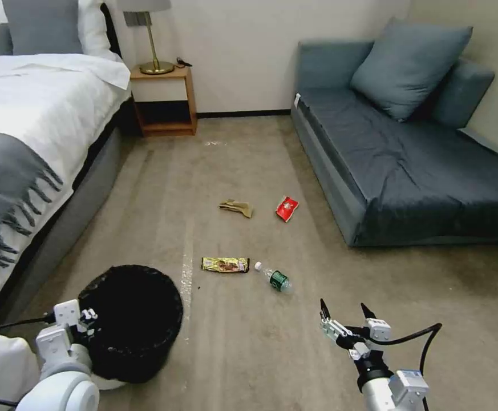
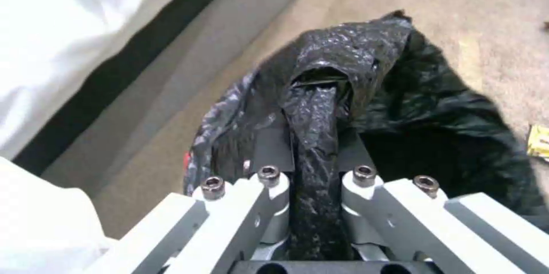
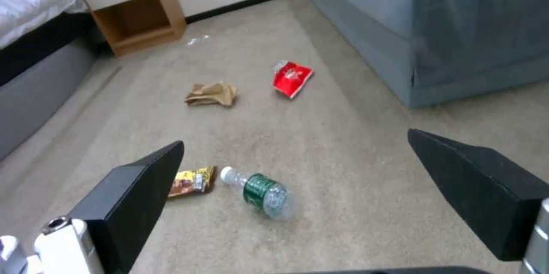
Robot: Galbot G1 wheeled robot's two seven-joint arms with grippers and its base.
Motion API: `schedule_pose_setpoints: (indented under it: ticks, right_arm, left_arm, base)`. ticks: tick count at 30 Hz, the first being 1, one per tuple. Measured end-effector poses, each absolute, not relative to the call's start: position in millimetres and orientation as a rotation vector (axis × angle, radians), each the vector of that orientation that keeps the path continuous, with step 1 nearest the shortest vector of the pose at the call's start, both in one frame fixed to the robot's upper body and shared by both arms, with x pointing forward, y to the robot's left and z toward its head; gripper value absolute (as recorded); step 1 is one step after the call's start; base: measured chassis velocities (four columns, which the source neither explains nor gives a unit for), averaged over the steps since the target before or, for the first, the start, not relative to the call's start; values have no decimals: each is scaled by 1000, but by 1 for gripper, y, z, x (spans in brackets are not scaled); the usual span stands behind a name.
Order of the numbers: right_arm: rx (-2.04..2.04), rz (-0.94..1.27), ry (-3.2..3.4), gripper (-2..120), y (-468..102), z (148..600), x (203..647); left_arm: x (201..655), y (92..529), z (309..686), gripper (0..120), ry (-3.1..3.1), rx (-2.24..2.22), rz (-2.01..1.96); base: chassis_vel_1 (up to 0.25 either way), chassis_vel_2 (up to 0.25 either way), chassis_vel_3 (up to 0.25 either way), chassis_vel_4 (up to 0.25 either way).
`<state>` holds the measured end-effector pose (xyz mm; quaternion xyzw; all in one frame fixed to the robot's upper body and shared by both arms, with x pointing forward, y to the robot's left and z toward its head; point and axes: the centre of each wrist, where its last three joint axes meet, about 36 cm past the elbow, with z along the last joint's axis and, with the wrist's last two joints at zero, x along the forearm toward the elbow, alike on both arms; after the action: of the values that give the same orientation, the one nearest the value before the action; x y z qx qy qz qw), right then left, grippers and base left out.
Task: Pick up the trash bin, then pick up the garbage on the floor and place it into the trash bin.
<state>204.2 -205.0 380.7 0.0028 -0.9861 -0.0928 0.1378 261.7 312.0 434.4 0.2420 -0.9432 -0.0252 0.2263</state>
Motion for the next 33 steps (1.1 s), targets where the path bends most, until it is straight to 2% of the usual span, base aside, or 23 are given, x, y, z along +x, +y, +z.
schedule_pose_setpoints:
  ticks: [17,33]
  right_arm:
    - [115,-360,-2871,100,-207,379,206]
    - [148,-360,-2896,100,-210,372,207]
  left_arm:
    - [260,310,435,7,-2645,694,-147]
    - [259,309,436,7,-2668,696,-147]
  base:
    - [0,0,0,0]
    - [0,0,0,0]
